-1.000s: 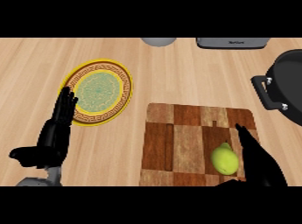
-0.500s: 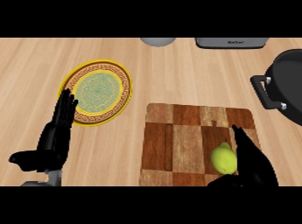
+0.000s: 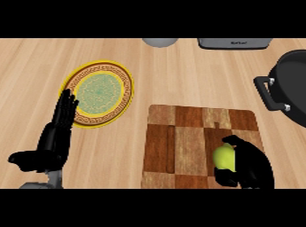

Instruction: Pick the pear from the cutting board and place it in the pot

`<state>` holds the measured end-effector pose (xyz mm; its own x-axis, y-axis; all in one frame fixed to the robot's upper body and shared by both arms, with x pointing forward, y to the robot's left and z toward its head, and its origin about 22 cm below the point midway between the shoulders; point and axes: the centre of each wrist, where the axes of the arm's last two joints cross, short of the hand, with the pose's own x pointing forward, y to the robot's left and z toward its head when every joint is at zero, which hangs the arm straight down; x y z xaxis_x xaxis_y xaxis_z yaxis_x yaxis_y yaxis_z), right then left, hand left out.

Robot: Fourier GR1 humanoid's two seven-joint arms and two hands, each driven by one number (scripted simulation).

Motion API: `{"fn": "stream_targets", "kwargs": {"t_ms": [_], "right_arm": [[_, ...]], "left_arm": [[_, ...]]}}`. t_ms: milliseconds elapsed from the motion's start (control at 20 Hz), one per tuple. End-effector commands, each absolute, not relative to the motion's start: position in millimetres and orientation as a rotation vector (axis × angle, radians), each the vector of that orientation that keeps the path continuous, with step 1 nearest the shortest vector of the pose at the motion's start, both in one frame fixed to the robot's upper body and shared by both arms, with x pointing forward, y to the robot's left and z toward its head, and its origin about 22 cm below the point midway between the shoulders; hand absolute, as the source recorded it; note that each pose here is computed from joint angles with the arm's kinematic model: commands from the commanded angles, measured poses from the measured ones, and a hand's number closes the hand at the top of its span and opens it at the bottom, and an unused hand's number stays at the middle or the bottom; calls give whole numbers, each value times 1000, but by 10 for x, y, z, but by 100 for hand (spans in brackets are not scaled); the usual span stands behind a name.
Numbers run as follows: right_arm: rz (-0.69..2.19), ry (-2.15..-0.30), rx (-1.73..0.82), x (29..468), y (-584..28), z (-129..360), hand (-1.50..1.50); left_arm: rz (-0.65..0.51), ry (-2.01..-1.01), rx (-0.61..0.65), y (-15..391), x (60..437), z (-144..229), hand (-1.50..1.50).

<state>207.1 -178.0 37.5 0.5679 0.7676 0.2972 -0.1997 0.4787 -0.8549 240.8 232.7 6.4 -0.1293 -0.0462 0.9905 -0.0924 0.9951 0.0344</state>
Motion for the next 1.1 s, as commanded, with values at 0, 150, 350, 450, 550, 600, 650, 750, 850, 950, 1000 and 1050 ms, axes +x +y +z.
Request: {"fn": "stream_targets", "kwargs": {"t_ms": [0,150,350,450,550,600,650,750,850,950,1000,1050], "right_arm": [[659,-786,-997,2156,-1818,393,150],[686,-801,-1003,2056,-1871,373,150],[682,-802,-1013,2151,-1718,332,150],[856,-899,-954,2537,-1626,340,150],[986,-978,-893,2724,-1668,439,150],[1058,-1006,-873,2798,-1830,400,150],[1132,-1046,-847,2894,-1690,442,150],[1175,-1101,-861,3124,-1726,448,150],[1193,-1170,-894,3226,-1636,348,150],[1167,-1236,-926,3322,-1635,399,150],[1161,-1274,-956,3362,-1595,641,150],[1119,-1327,-1014,3283,-1607,485,150]], "left_arm": [[31,-1698,123,2355,2351,-18,0],[54,-1703,115,2386,2490,79,0],[49,-1702,98,2401,2279,43,0],[23,-1692,107,2175,2514,79,0],[13,-1703,85,2304,2419,54,0],[20,-1693,64,2098,2439,51,0],[-6,-1731,52,2090,2498,91,0],[-2,-1712,64,2281,2488,103,0],[23,-1717,90,2230,2397,89,0],[28,-1699,88,2299,2477,63,0],[35,-1698,85,2145,2514,-2,0],[38,-1696,77,2303,2375,55,0]]}}
